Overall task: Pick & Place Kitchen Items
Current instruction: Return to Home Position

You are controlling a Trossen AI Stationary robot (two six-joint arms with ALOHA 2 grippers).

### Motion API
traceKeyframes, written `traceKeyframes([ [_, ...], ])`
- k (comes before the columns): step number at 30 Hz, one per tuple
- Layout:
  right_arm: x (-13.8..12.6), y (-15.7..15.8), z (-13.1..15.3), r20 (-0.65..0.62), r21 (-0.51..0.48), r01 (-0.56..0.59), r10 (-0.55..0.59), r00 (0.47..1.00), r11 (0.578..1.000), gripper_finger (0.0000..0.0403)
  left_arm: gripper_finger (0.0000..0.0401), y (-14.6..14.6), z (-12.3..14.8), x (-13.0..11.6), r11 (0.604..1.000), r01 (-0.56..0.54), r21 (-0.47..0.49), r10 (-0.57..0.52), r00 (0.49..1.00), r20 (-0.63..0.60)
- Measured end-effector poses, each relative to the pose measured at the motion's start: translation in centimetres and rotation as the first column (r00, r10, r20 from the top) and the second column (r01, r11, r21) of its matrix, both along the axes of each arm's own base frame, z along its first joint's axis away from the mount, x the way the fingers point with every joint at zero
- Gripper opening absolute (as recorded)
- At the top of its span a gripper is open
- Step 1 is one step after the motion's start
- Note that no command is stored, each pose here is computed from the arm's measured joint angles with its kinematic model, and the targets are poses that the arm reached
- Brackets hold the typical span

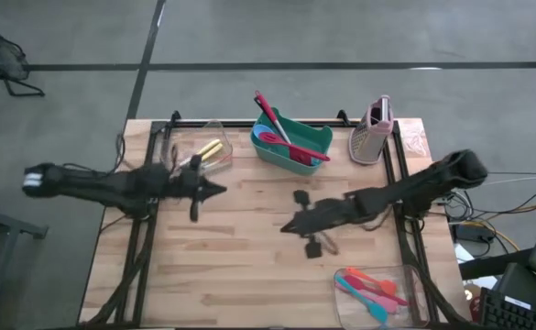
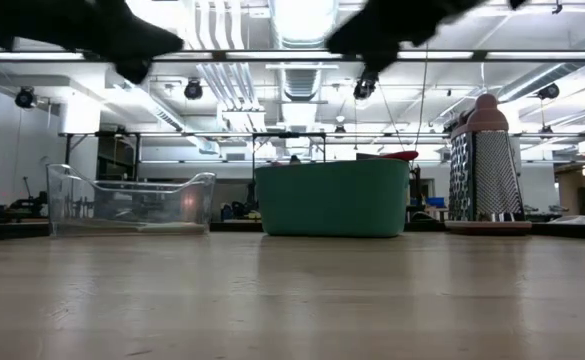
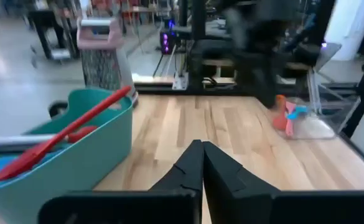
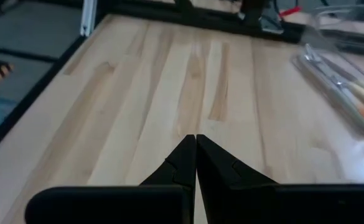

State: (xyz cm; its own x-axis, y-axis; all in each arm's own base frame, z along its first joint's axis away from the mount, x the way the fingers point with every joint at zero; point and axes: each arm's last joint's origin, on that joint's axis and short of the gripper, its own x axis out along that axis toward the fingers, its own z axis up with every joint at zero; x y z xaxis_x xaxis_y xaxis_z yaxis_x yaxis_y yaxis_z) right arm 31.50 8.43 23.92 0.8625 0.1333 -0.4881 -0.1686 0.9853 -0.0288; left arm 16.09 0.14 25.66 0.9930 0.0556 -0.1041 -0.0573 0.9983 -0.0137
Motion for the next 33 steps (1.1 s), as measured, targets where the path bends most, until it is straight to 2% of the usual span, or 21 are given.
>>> traceKeyframes([
  [4, -3.9, -1.1, -0.2, 0.046, 0.071, 0.011, -0.014, 0.999, 0.997, 0.0008, 0.0004, -2.2, -0.5, -2.1, 0.996, 0.003, 0.091, -0.007, 0.999, 0.045],
  [6, -5.7, -1.8, -0.4, 0.071, 0.096, -0.006, -0.001, 0.997, 0.995, 0.0008, 0.0003, -2.3, -1.1, -3.0, 0.995, 0.024, 0.1, -0.031, 0.997, 0.069],
  [12, -9.8, -4.0, -0.8, 0.256, 0.153, -0.038, -0.003, 0.967, 0.987, 0.0008, 0.0003, -1.8, -2.5, -5.1, 0.997, 0.018, 0.073, -0.028, 0.989, 0.146],
  [17, -12.5, -5.6, -1.3, 0.302, 0.163, -0.002, -0.048, 0.952, 0.987, 0.0008, 0.0005, -1.6, -2.7, -6.6, 0.998, 0.048, 0.049, -0.057, 0.979, 0.198],
  [20, -13.9, -6.0, -1.5, 0.346, 0.145, 0.0, -0.051, 0.937, 0.989, 0.0008, 0.0007, -1.4, -2.8, -7.2, 0.999, 0.025, 0.022, -0.029, 0.977, 0.211],
  [22, -14.8, -6.3, -1.7, 0.358, 0.147, 0.005, -0.058, 0.932, 0.989, 0.0008, 0.0008, -1.3, -3.6, -7.5, 1.0, 0.011, 0.009, -0.012, 0.986, 0.166],
  [25, -16.3, -6.5, -1.9, 0.38, 0.141, 0.01, -0.064, 0.923, 0.99, 0.0008, 0.0008, -1.1, -3.4, -8.2, 1.0, -0.005, -0.014, 0.008, 0.983, 0.183],
  [29, -18.3, -7.0, -1.9, 0.417, 0.125, 0.077, -0.123, 0.9, 0.989, 0.0008, 0.0009, -0.9, -4.1, -8.2, 0.998, -0.066, 0.0, 0.066, 0.988, 0.137],
  [33, -19.7, -7.1, -2.4, 0.445, 0.182, 0.066, -0.142, 0.884, 0.981, 0.0008, 0.0009, -1.0, -4.6, -8.0, 0.999, -0.05, 0.005, 0.049, 0.992, 0.119],
])
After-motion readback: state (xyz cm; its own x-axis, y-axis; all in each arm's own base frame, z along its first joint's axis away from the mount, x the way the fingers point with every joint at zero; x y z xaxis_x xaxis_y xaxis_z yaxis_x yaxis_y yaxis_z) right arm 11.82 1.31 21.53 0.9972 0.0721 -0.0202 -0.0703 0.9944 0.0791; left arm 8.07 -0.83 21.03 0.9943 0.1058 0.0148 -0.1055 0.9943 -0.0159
